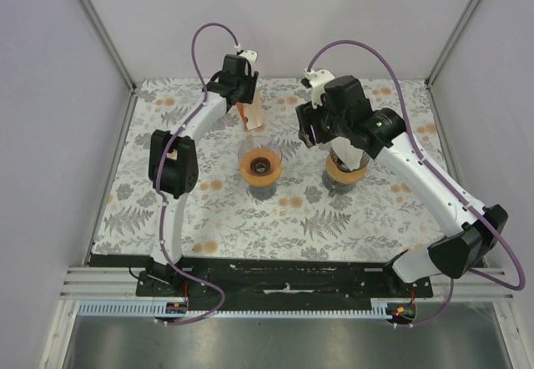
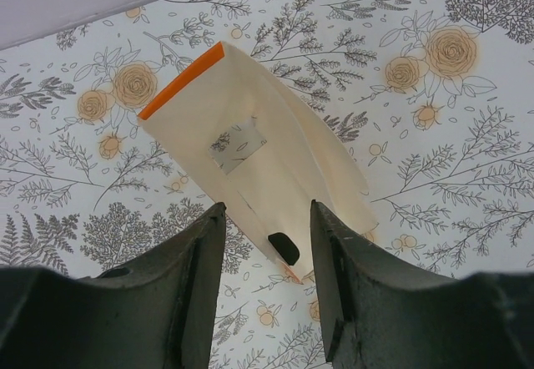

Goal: Place the coffee filter in the dripper
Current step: Pick up the coffee filter from the coffee filter holder.

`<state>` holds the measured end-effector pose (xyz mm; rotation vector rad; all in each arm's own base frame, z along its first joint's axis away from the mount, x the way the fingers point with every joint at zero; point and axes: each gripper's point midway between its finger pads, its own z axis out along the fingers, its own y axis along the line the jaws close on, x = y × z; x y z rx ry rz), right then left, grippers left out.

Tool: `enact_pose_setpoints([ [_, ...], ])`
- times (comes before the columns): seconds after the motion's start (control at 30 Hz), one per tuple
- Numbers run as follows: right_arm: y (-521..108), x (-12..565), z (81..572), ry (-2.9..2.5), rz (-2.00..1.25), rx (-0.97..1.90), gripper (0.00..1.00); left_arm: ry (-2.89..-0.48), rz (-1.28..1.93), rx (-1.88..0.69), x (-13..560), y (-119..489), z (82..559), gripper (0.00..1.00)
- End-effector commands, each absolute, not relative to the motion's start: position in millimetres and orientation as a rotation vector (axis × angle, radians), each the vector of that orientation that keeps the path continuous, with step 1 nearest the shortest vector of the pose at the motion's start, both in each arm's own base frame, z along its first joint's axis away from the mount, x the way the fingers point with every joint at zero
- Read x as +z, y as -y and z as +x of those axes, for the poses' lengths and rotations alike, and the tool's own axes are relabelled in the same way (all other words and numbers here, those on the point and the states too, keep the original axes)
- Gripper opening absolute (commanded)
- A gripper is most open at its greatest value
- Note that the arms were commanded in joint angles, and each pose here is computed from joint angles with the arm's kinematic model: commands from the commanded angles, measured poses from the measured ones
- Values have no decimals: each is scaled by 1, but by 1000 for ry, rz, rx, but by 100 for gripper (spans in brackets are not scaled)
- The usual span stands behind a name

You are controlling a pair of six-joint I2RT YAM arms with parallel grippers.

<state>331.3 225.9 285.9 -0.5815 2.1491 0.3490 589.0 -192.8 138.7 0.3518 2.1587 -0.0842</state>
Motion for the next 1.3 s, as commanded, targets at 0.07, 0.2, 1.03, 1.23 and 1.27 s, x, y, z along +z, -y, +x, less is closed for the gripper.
enact_pose_setpoints([
  [0.07,-230,300,334,-2118,-579,371,66,-1991,416,-29,209,207,590,52],
  [0.2,-229,297,333,-2128,-585,366,66,-1961,420,-28,225,208,588,54],
  [1.03,-233,297,330,-2161,-598,393,66,-2070,319,-147,171,227,595,49],
  [1.23,-231,296,330,-2163,-599,385,66,-2094,324,-140,154,227,596,48],
  [1.27,-232,296,330,-2162,-598,388,66,-2103,329,-147,149,228,596,48],
])
